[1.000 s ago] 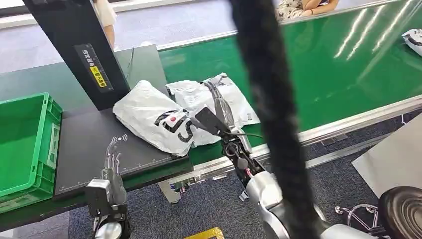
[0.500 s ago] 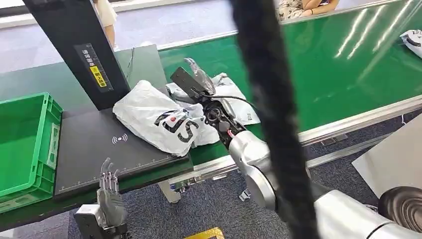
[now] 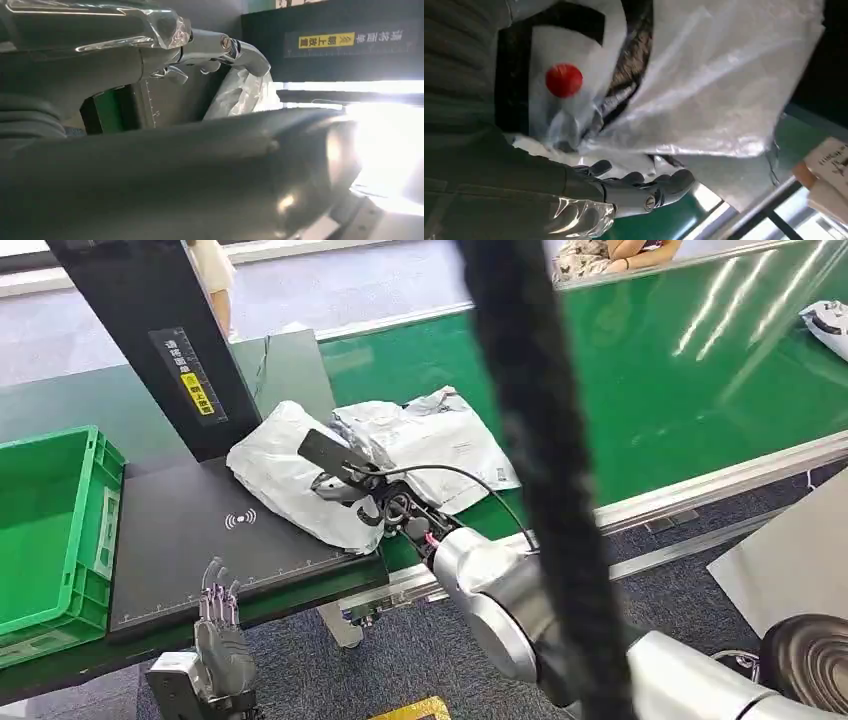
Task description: Moved the parcel from conveyor to table for the left to box.
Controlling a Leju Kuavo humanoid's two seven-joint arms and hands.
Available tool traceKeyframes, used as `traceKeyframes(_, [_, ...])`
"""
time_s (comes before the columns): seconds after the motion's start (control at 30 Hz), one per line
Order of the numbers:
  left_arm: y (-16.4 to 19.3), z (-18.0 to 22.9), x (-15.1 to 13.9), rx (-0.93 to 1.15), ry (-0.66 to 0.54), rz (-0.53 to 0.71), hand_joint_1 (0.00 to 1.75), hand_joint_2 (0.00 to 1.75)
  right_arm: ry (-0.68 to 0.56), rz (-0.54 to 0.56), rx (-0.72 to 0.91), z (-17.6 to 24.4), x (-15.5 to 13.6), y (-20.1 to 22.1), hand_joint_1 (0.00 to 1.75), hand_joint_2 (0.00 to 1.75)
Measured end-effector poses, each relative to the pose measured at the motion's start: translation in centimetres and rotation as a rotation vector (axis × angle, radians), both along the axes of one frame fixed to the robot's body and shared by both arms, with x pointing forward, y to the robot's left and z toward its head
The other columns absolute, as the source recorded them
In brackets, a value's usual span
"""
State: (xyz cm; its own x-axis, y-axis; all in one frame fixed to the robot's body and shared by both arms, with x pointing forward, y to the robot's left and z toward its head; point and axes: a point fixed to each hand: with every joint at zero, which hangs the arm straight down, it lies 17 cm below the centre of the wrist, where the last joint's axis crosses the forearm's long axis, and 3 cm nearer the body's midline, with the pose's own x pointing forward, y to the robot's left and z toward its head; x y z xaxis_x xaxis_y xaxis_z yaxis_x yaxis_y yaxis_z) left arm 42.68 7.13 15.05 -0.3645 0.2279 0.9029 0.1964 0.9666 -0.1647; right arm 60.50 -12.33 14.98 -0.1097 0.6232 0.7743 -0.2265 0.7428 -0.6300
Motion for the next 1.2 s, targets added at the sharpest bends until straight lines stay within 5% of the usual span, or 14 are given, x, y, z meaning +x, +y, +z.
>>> traceKeyframes(0.23, [0.3, 0.0, 0.1, -0.006, 0.004, 0.013, 0.0, 0.0, 0.085, 0.003, -0.046, -4.7, -2.1, 0.4, 0.0, 1.75])
traceKeyframes(0.27, [0.3, 0.0, 0.1, -0.006, 0.004, 0.013, 0.0, 0.0, 0.086, -0.002, -0.046, -4.9, -2.2, 0.3, 0.0, 0.0])
traceKeyframes(0.73, [1.4, -0.1, 0.0, -0.021, 0.008, 0.049, 0.0, 0.0, 0.072, -0.018, -0.028, -5.6, -2.6, -0.6, 0.0, 0.0])
traceKeyframes(0.77, [1.4, -0.1, 0.0, -0.021, 0.008, 0.05, 0.0, 0.0, 0.07, -0.018, -0.027, -5.6, -2.5, -0.6, 1.52, 0.0])
traceKeyframes(0.8, [1.4, -0.1, 0.0, -0.021, 0.01, 0.052, 0.0, 0.0, 0.067, -0.019, -0.025, -5.6, -2.5, -0.6, 1.75, 0.0])
traceKeyframes(1.2, [2.2, 0.0, -0.9, -0.05, 0.007, 0.063, 0.0, 0.0, 0.013, -0.031, 0.013, -4.4, -1.9, -1.9, 1.75, 0.0])
